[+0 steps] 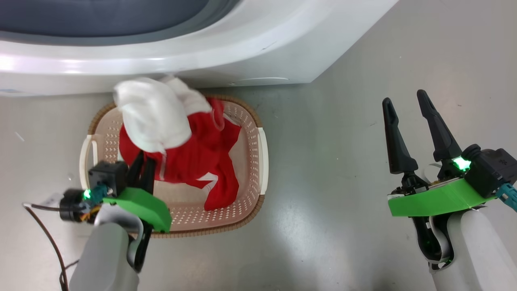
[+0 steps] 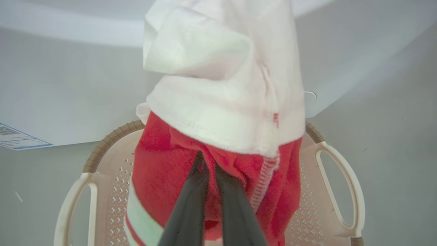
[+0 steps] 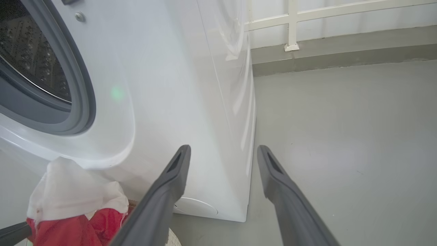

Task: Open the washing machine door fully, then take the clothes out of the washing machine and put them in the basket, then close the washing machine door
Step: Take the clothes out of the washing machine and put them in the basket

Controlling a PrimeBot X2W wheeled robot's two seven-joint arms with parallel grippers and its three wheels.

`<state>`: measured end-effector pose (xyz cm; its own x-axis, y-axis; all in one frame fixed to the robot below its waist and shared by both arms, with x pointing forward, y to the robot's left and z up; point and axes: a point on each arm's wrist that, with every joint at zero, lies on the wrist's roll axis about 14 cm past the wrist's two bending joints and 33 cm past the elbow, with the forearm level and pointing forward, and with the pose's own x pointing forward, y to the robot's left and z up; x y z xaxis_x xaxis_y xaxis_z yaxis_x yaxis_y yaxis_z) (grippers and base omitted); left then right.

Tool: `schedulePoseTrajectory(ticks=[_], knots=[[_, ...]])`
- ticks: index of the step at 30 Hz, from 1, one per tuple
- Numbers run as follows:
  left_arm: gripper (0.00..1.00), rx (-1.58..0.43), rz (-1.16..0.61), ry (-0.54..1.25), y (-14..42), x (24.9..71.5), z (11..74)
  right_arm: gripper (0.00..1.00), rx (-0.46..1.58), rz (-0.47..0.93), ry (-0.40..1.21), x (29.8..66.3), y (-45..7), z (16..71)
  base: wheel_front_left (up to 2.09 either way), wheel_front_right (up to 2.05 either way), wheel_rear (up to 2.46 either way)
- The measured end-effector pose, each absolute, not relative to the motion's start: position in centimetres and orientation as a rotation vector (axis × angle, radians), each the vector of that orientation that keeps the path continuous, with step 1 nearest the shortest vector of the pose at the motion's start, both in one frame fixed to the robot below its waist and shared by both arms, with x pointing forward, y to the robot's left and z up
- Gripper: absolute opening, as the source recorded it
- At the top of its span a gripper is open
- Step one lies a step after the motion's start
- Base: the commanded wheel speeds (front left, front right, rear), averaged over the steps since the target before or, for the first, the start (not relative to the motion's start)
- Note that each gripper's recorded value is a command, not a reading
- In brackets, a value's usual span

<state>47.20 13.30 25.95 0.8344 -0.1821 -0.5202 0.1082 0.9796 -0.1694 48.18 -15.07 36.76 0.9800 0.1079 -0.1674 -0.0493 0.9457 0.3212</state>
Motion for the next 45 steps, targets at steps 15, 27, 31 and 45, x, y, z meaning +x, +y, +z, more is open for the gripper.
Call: schedulePoseTrajectory(ticks=[15, 27, 31, 45], knots=[[0.00, -0.087, -0.230, 0.822, 11.5, 43.2, 20.0, 1.00, 0.316, 0.071, 0.193, 48.7, -15.5, 35.9, 0.00, 0.00, 0.00], [0.36, -0.079, -0.257, 0.904, 10.8, 43.2, 18.1, 1.00, 0.311, 0.066, 0.211, 48.8, -15.7, 35.0, 0.00, 0.00, 0.00], [0.97, -0.088, -0.248, 0.899, 10.9, 43.4, 18.3, 1.00, 0.310, 0.066, 0.209, 48.8, -15.7, 35.1, 0.00, 0.00, 0.00], [1.00, -0.121, -0.210, 0.805, 11.4, 45.1, 21.2, 1.00, 0.315, 0.086, 0.179, 48.7, -15.1, 36.9, 0.00, 0.00, 0.00]])
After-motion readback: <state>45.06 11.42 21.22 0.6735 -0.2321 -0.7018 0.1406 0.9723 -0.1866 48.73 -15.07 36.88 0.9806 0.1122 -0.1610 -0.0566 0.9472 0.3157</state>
